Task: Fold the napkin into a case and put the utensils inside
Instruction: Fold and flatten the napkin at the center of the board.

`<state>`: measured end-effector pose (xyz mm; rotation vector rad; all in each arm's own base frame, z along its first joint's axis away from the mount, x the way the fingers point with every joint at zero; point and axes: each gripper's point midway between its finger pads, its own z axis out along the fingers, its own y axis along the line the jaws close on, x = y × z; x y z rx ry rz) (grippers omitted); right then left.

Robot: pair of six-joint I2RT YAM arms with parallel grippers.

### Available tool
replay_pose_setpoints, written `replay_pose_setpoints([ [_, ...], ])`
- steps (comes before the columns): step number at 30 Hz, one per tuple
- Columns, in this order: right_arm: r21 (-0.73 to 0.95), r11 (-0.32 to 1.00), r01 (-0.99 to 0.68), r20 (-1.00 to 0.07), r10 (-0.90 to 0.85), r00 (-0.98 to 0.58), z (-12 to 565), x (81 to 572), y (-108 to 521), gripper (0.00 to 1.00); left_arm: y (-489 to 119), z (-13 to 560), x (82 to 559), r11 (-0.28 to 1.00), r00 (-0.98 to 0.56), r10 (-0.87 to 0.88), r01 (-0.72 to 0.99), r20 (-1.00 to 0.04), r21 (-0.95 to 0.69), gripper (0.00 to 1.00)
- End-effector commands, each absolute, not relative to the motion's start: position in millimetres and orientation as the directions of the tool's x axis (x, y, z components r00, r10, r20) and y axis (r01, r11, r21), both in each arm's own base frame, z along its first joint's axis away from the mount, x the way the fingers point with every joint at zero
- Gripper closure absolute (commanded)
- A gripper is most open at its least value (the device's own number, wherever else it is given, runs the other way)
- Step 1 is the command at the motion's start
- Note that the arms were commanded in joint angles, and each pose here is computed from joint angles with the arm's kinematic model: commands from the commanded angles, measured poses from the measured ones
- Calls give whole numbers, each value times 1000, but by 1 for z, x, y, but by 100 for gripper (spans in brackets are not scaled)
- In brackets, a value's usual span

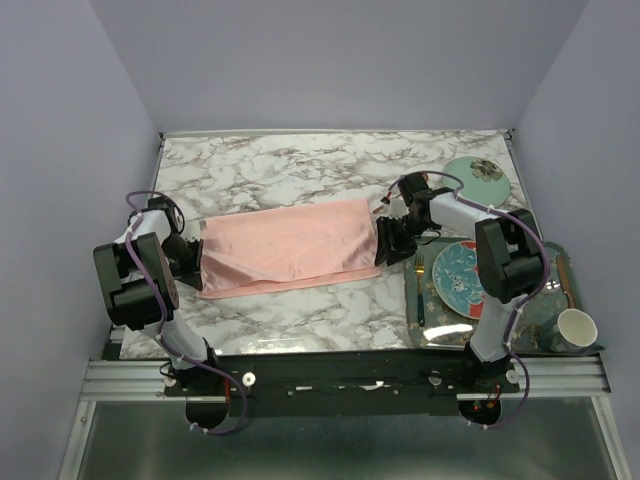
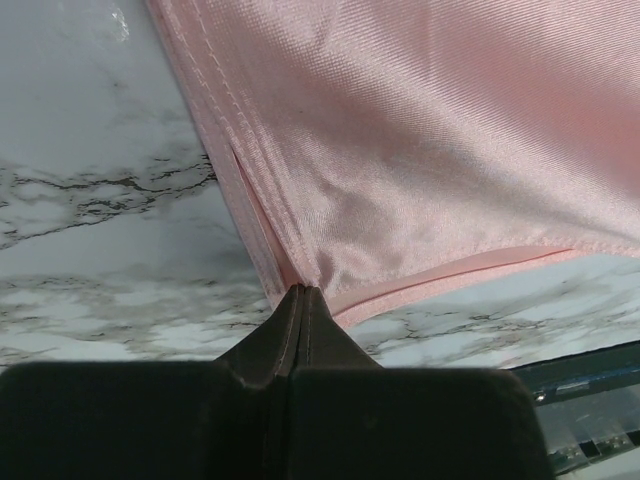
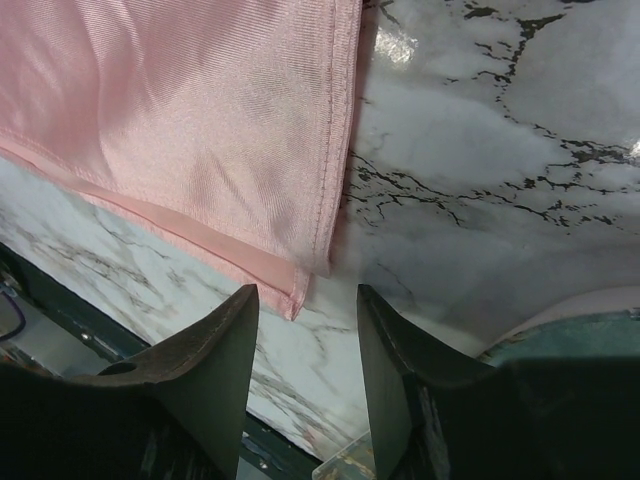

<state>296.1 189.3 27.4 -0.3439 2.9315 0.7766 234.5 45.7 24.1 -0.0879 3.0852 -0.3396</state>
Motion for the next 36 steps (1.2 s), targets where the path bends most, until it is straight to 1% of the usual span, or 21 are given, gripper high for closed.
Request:
replay_pose_setpoints([
  [1, 474, 847, -242, -165, -184, -969, 28, 307, 191, 48, 44, 30, 238, 976, -996, -54, -39, -64, -216, 100],
  [9, 492, 838, -236, -163, -177, -971, 23, 316, 197, 53, 44, 33, 239, 977, -996, -37, -19, -82, -211, 100],
  [10, 495, 836, -236, -165, -176, -970, 24, 318, 198, 57, 43, 33, 239, 977, -996, -33, -14, -84, -213, 100],
  [11, 498, 835, -234, -164, -175, -971, 24, 318, 199, 58, 43, 34, 240, 977, -996, -30, -10, -89, -213, 100],
  [13, 505, 831, -235, -163, -176, -971, 24, 318, 200, 67, 43, 35, 241, 977, -995, -24, -3, -94, -212, 100],
  [14, 507, 829, -234, -163, -175, -971, 25, 319, 201, 69, 43, 35, 241, 977, -995, -21, 0, -97, -212, 100],
  [16, 513, 824, -240, -168, -178, -970, 28, 318, 201, 80, 43, 37, 243, 978, -994, -16, 6, -104, -210, 100],
  [17, 515, 822, -243, -169, -180, -969, 29, 317, 202, 82, 42, 37, 242, 977, -994, -16, 7, -105, -213, 100],
  [19, 517, 821, -244, -170, -180, -969, 32, 316, 202, 95, 42, 38, 243, 977, -994, -13, 11, -112, -212, 100],
  [20, 517, 820, -247, -176, -181, -968, 34, 316, 201, 99, 42, 40, 244, 977, -993, -13, 12, -115, -212, 100],
  [28, 529, 805, -269, -216, -179, -960, 54, 315, 203, 99, 46, 49, 245, 982, -990, 3, 29, -144, -184, 100],
  [36, 547, 793, -267, -197, -188, -962, 61, 304, 203, 99, 54, 56, 240, 989, -988, 39, 59, -150, -134, 100],
])
